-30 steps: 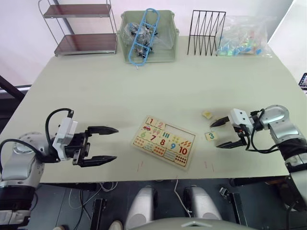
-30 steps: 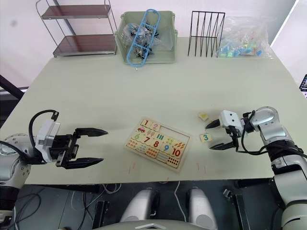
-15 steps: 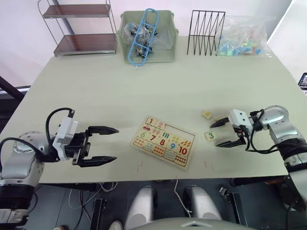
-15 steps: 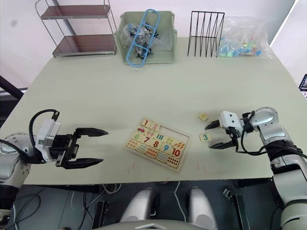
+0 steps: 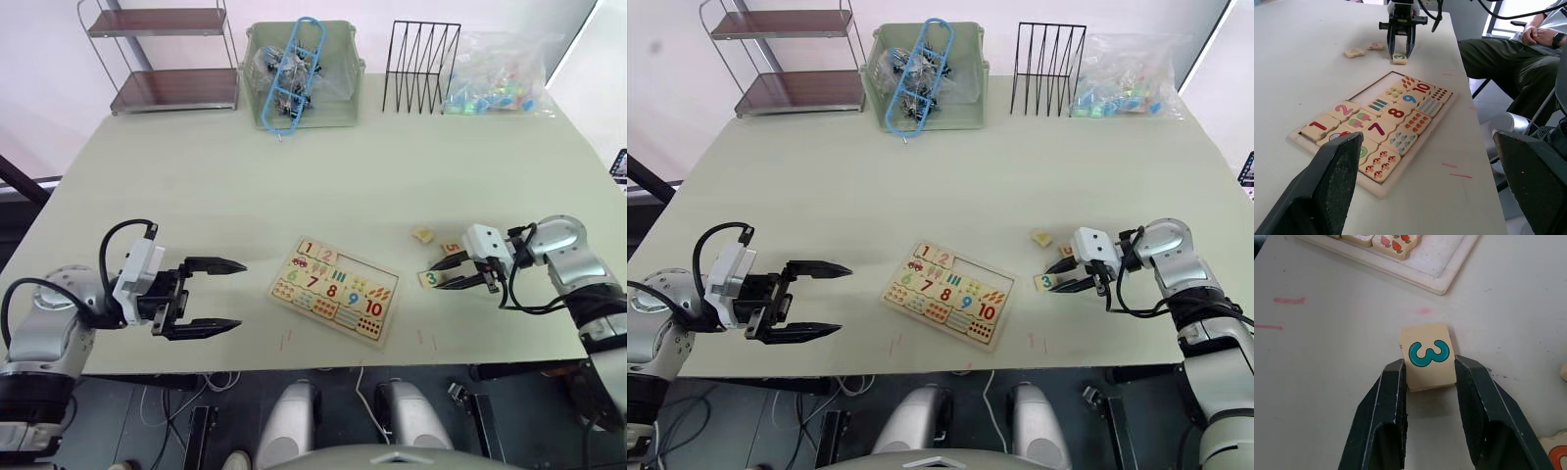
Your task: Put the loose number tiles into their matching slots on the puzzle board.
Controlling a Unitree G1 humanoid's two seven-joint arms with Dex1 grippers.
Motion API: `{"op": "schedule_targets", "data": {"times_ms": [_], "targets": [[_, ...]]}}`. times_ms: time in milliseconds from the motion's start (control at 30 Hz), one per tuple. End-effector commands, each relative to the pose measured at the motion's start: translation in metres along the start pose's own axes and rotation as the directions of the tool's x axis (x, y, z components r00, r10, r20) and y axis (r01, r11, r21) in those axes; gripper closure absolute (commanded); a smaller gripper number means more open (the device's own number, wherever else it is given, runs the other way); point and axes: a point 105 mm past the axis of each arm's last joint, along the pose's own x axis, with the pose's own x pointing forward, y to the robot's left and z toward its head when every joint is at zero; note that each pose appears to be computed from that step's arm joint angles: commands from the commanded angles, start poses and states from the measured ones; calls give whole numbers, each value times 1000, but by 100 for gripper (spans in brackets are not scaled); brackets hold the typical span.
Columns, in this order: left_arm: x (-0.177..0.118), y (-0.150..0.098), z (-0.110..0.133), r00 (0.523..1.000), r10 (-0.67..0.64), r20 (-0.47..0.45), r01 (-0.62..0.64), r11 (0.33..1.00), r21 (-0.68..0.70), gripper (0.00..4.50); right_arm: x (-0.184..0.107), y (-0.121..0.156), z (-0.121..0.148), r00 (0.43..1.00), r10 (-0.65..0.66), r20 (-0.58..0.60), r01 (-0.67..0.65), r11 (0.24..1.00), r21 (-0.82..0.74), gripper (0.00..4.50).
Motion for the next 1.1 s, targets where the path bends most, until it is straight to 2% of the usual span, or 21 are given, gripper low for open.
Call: {"op": "schedule_targets", "data": {"times_ms": [33,133,233,367,667,867,1100], "targets": [[-4,-1,6,1000,-11,9,11,999,36,0,-14,0,19,995,-91,28,89,995,45,361],[-4,-1,5,1000,-7,7,7,999,34,0,-16,5,25,992,-125,30,123,989,80,361],[-6,-4,2,1000,0,2,0,1000,30,0,-15,8,35,967,-255,16,248,952,177,361],[-8,-3,4,1000,27,14,-28,999,31,0,-12,20,53,946,-324,-15,317,911,266,361],[-10,-1,7,998,62,18,-63,998,26,0,17,29,89,925,-373,-67,372,860,349,361],[-11,-1,7,997,75,0,-75,997,22,0,37,22,103,905,-412,-104,419,827,375,361],[-13,2,7,994,110,-17,-110,994,23,0,58,21,117,910,-397,-119,410,820,400,361]]}}
